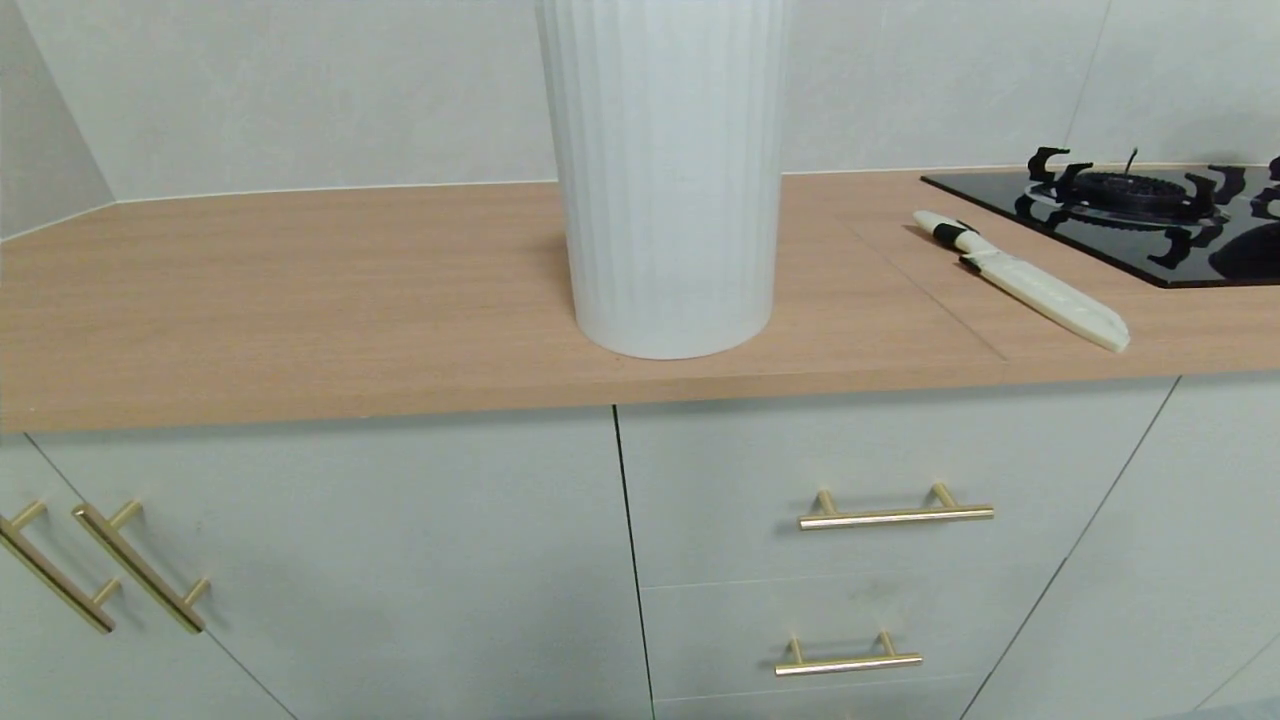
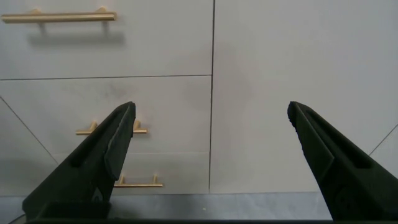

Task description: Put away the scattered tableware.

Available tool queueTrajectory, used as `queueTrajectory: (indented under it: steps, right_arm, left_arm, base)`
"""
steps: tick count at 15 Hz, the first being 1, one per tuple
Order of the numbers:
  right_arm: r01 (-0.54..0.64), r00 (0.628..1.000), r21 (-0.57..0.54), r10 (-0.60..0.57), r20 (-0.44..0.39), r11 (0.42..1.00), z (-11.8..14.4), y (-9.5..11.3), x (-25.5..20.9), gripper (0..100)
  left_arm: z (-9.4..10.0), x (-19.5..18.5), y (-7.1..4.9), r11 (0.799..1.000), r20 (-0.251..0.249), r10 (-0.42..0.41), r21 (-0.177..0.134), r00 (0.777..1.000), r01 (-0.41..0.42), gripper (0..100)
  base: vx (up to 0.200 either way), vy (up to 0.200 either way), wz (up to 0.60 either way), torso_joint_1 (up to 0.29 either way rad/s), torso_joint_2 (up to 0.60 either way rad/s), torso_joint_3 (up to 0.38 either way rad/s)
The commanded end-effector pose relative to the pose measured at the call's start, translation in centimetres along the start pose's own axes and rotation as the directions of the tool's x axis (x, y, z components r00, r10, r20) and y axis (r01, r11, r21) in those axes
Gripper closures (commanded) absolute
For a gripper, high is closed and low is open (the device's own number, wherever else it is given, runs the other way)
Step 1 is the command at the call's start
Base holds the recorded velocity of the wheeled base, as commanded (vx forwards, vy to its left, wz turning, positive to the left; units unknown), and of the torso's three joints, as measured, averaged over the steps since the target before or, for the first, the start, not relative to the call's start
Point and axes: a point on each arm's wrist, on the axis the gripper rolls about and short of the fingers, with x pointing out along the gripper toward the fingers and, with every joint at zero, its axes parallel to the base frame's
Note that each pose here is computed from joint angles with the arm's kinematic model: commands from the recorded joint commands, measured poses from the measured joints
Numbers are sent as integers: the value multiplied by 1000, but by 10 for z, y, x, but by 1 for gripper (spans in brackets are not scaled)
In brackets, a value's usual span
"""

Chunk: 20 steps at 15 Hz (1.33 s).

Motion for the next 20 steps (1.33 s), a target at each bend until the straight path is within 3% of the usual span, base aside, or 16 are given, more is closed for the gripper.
queueTrajectory:
  steps: [1, 5, 9, 20]
  right_arm:
    - [-2, 1000, -1, 2, -1, 1000, 0, 0, 0, 0]
    - [-2, 1000, -3, 2, -1, 1000, 0, 0, 0, 0]
    - [-2, 1000, -3, 2, -1, 1000, 0, 0, 0, 0]
    - [-2, 1000, -3, 2, -3, 1000, 0, 0, 0, 0]
  left_arm:
    - [0, 0, 0, 1000, 0, 0, -1, 1000, 0, 0]
    - [0, 0, 0, 1000, 0, 0, -1, 1000, 0, 0]
    - [0, 0, 0, 1000, 0, 0, -1, 1000, 0, 0]
    - [0, 0, 0, 1000, 0, 0, -1, 1000, 0, 0]
  base:
    - [0, 0, 0, 0, 0, 0]
    - [0, 0, 0, 0, 0, 0]
    - [0, 0, 0, 73, -226, -240]
    - [0, 0, 0, 166, -477, -296]
